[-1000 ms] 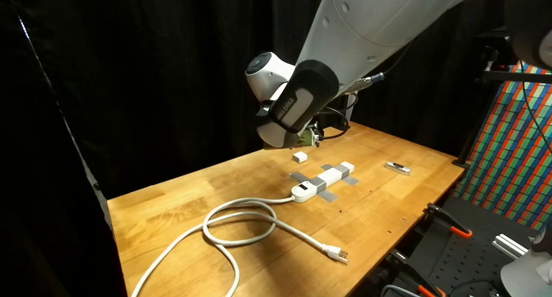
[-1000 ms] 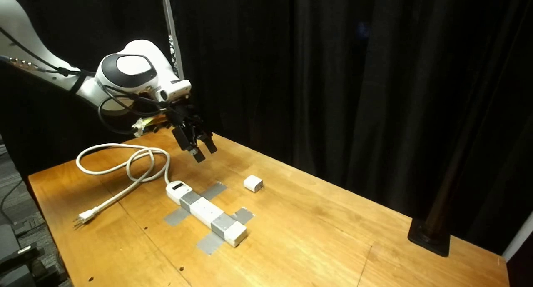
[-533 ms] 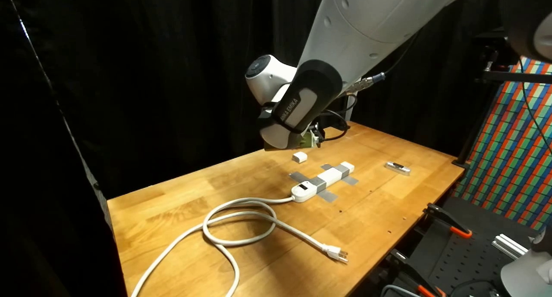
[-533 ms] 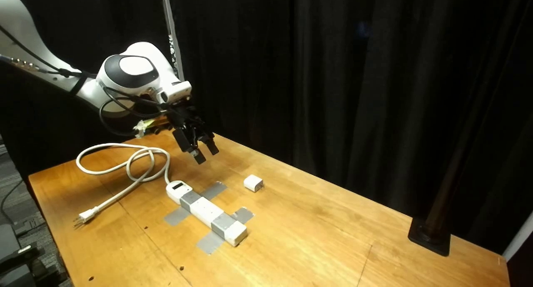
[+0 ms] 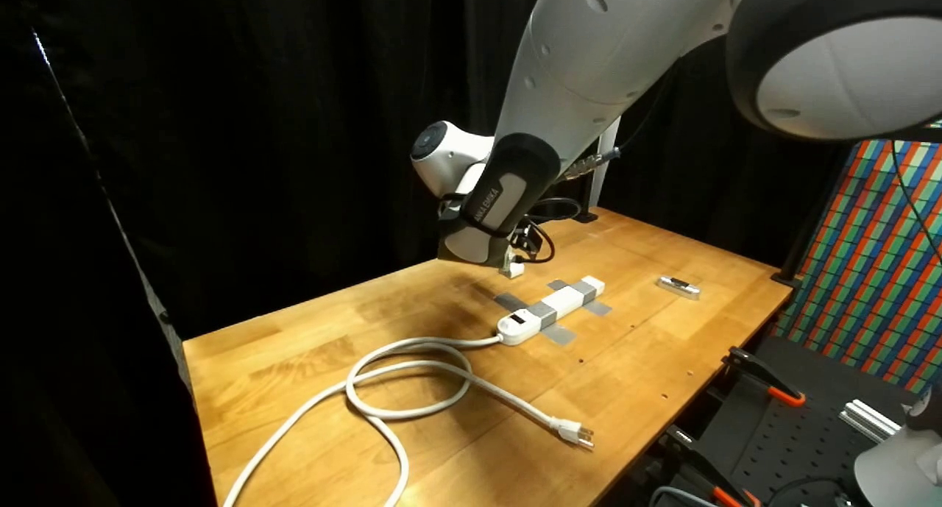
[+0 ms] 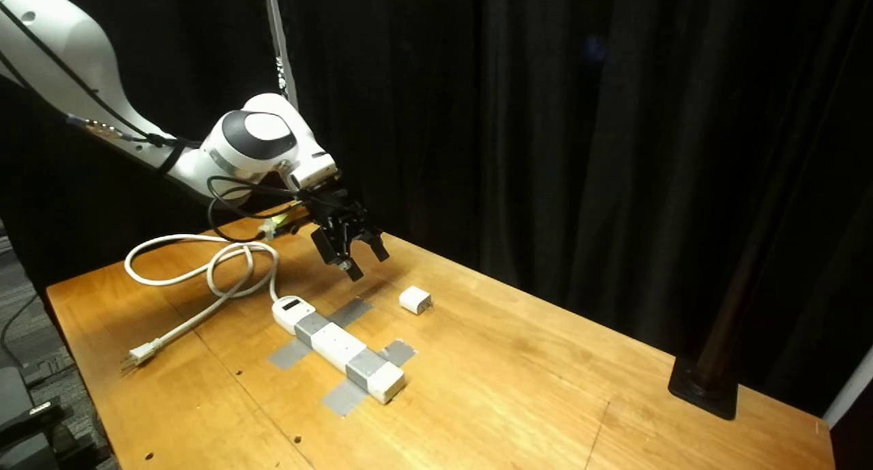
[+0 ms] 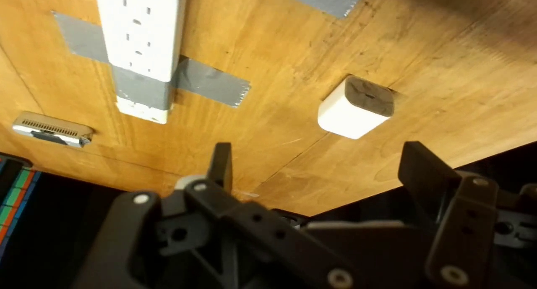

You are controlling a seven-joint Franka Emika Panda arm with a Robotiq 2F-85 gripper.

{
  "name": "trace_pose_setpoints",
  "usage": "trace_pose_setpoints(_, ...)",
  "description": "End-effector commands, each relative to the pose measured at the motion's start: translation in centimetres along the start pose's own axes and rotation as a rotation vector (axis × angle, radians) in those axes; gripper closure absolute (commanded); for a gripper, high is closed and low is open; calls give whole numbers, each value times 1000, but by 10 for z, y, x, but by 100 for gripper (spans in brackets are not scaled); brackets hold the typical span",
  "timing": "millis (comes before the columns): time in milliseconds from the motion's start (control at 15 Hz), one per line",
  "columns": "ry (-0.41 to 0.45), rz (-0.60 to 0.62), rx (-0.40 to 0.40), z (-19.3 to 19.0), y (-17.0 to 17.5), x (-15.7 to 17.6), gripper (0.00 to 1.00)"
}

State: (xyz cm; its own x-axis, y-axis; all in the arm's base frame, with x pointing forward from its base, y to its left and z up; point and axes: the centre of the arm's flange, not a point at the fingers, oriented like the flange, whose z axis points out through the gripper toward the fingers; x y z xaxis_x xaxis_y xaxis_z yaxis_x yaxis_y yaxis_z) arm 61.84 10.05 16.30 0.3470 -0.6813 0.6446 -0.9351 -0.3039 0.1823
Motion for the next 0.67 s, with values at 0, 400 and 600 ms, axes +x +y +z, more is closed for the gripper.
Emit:
trace_pose_setpoints(0, 23, 87, -15, 23, -37, 12, 0)
trace_pose_setpoints(400, 33, 158, -6, 58, -61, 17, 0)
trace_pose_setpoints(600, 46, 172, 6, 68, -70, 12, 0)
